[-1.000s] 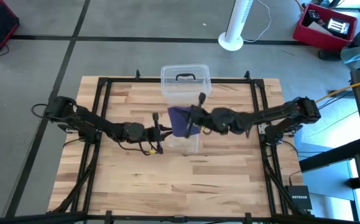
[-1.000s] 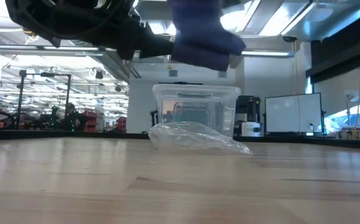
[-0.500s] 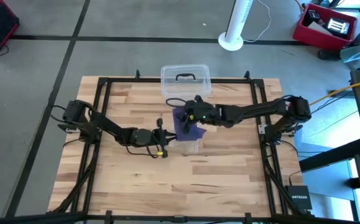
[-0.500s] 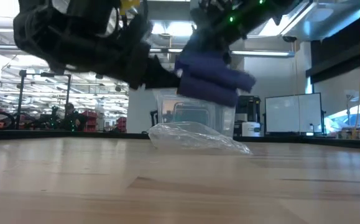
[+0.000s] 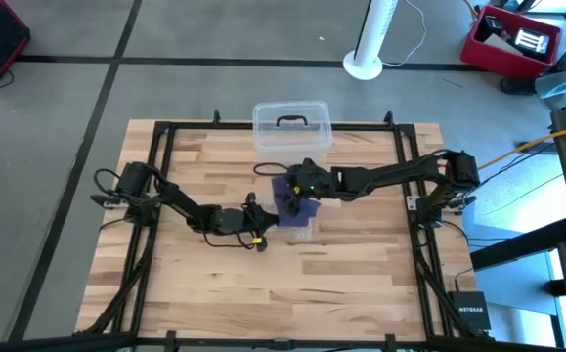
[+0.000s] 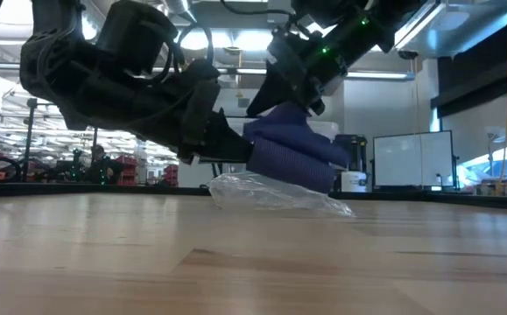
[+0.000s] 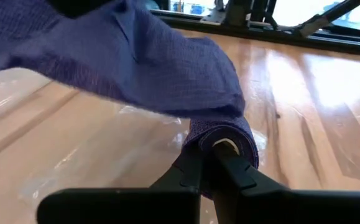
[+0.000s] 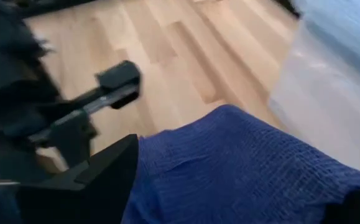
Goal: Roll bandage
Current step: Roll the violet bandage
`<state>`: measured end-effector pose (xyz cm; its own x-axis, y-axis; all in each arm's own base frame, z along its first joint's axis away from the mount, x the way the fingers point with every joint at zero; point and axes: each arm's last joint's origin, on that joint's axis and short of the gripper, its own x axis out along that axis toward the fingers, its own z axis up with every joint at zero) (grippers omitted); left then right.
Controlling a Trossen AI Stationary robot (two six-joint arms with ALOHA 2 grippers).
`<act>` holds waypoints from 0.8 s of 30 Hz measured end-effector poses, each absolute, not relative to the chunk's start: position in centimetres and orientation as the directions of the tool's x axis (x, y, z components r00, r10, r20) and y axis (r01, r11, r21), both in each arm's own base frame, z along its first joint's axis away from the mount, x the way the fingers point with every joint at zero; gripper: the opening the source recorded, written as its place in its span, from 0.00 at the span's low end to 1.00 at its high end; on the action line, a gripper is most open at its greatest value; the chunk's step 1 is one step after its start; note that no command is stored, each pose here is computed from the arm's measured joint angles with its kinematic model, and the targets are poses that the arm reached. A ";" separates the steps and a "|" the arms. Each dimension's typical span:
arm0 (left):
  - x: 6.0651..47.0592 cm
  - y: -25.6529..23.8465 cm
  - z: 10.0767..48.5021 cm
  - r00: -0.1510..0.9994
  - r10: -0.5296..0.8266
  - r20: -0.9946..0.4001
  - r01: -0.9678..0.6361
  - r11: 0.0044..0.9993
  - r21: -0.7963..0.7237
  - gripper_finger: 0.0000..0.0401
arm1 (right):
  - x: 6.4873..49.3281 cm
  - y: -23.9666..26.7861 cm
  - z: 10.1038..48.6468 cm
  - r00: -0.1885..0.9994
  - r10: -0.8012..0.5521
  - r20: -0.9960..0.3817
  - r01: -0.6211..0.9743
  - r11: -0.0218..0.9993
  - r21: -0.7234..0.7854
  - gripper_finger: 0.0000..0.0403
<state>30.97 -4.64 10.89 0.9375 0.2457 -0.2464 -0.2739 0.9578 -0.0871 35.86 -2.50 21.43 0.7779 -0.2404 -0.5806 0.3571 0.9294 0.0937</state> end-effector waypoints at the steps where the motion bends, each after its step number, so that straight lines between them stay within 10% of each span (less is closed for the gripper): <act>1: 31.0 -4.7 10.9 0.939 0.245 -0.242 -0.272 0.959 -0.084 0.02 | 35.9 -2.5 21.5 0.785 -0.235 -0.573 0.359 0.927 0.112 0.80; 24: 31.0 -5.4 10.9 0.939 0.227 -0.259 -0.227 0.973 0.030 0.03 | 33.2 -1.3 25.0 0.797 -0.113 -0.594 0.263 0.949 0.172 0.80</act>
